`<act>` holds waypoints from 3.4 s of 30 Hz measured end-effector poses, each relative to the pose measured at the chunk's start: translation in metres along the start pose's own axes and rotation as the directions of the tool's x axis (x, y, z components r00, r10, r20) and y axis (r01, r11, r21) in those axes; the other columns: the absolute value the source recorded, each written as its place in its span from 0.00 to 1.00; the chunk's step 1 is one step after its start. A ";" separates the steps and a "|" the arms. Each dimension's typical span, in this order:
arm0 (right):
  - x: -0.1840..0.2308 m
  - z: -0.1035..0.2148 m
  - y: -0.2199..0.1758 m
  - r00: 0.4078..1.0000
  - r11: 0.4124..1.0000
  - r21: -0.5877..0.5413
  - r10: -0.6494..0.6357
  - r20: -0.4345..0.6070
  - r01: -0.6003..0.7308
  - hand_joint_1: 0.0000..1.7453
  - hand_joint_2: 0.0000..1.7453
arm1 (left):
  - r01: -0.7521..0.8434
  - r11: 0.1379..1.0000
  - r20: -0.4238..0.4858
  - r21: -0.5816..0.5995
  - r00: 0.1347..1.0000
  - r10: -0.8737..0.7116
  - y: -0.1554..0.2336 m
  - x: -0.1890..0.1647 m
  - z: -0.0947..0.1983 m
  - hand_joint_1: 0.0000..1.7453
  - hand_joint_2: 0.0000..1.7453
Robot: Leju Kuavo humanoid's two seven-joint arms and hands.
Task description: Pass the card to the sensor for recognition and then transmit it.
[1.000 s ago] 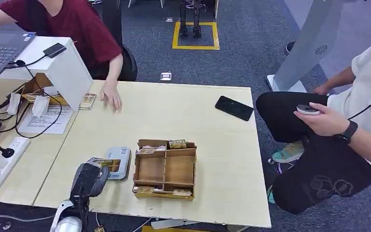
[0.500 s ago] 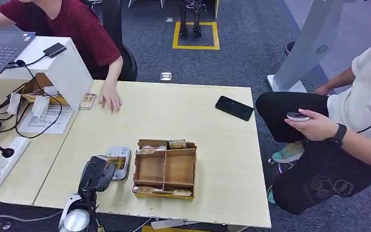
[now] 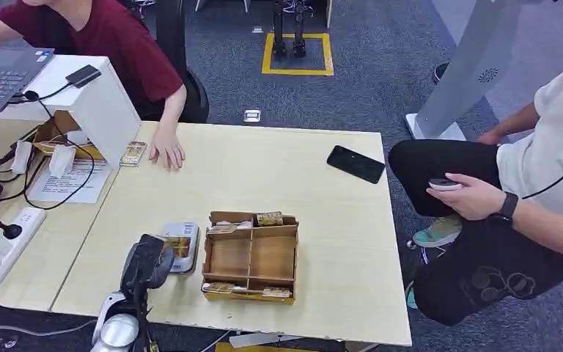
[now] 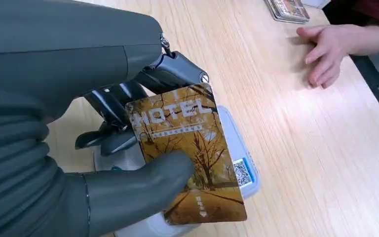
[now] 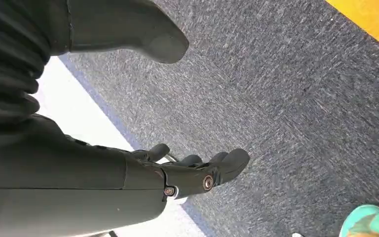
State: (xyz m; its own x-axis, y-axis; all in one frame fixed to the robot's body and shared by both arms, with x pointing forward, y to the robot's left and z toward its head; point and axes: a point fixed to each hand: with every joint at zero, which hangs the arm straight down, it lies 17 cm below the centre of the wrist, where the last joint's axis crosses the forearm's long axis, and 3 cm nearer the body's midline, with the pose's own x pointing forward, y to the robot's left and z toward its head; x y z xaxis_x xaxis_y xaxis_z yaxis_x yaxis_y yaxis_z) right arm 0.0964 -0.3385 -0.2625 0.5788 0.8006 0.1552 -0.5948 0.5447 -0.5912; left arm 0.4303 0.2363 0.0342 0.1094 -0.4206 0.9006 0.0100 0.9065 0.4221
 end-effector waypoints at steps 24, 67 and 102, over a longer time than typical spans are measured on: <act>0.010 0.001 0.006 0.999 0.999 0.017 0.029 0.029 -0.029 0.00 1.00 | 0.256 0.964 -0.046 0.065 0.966 -0.253 0.005 -0.023 -0.010 1.00 1.00; 0.026 0.001 0.004 0.994 0.998 0.000 0.060 0.091 -0.060 0.00 1.00 | -0.384 0.923 -0.005 0.010 0.923 0.384 0.000 -0.012 0.005 1.00 1.00; 0.037 -0.004 0.001 0.982 0.992 0.023 0.120 0.146 -0.124 0.00 1.00 | 0.066 0.817 0.422 0.573 0.830 -0.363 0.208 0.140 -0.038 1.00 1.00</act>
State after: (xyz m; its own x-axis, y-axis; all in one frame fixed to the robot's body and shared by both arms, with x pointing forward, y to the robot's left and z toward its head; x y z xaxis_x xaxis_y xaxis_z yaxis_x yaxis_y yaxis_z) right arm 0.1195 -0.3097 -0.2605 0.4156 0.8879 0.1973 -0.6751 0.4465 -0.5873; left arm 0.4858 0.3670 0.2442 -0.3325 -0.6944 0.6381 -0.5546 0.6912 0.4632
